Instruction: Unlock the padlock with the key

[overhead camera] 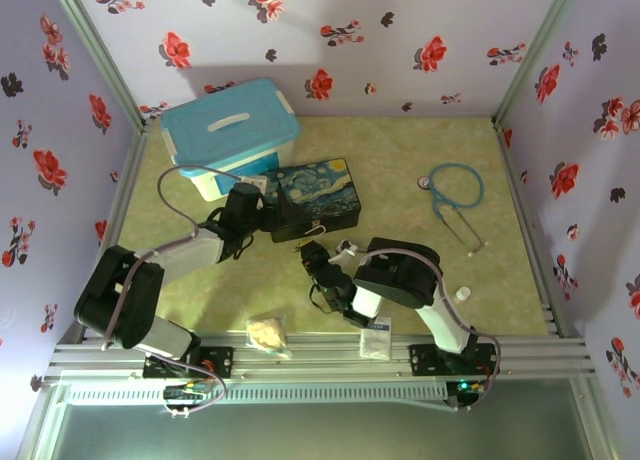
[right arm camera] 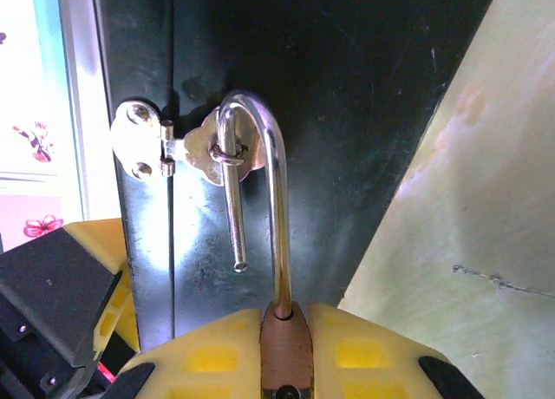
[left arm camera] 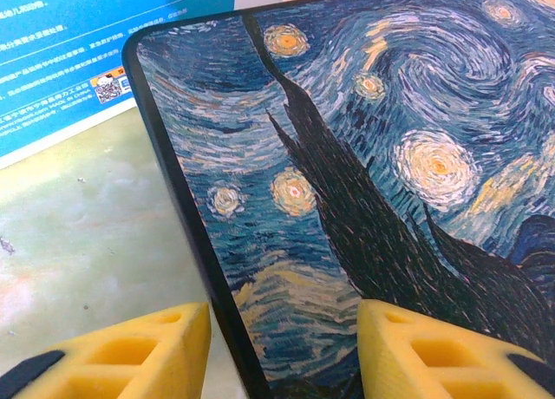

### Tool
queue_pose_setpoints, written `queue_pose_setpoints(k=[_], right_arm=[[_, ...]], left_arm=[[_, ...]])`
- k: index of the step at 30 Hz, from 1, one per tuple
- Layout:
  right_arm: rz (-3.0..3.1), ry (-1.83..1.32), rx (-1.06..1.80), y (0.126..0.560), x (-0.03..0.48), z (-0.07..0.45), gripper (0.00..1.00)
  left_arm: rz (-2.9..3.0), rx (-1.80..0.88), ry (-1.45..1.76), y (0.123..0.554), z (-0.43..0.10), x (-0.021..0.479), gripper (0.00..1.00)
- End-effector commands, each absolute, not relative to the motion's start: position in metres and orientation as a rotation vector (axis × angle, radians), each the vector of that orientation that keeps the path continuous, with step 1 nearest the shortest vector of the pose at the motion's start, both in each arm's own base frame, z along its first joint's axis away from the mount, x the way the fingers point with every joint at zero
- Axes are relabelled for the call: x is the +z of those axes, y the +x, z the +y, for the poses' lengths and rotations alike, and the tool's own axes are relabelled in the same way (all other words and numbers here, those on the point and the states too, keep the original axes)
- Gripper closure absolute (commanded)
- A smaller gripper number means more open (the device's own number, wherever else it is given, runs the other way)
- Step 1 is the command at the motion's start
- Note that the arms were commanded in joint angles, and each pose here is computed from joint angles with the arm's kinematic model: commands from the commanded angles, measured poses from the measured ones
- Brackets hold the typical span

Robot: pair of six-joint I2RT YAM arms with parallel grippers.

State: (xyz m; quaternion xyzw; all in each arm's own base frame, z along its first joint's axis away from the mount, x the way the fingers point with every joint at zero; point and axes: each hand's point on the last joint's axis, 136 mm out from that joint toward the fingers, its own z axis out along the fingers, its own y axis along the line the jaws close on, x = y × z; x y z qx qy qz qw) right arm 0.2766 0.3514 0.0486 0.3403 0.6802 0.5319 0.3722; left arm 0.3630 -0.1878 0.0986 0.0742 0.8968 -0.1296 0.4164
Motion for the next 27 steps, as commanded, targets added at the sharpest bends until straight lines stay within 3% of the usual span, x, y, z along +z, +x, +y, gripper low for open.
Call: queue_pose_setpoints(k=[1, 8, 13, 27], right_arm=[[1.728, 0.987, 1.155, 0.283, 0.010, 0.309, 1.00], [1.625, 1.167, 1.248, 0.289, 0.001, 0.321, 1.00], [1.534, 1.157, 1.250, 0.302, 0.024, 0.329, 1.00], [1.525, 1.138, 1.163, 0.299, 0.033, 0.294, 1.00]], left_arm=[[2.519, -0.031, 0.207, 0.326, -0.138, 0.028, 0.54], [2.509, -0.034, 0.219, 0.327, -0.143, 0.027, 0.54], [2.514, -0.028, 0.233, 0.328, -0.144, 0.026, 0.54], [2.530, 0.004, 0.209, 0.327, -0.139, 0.024, 0.54]])
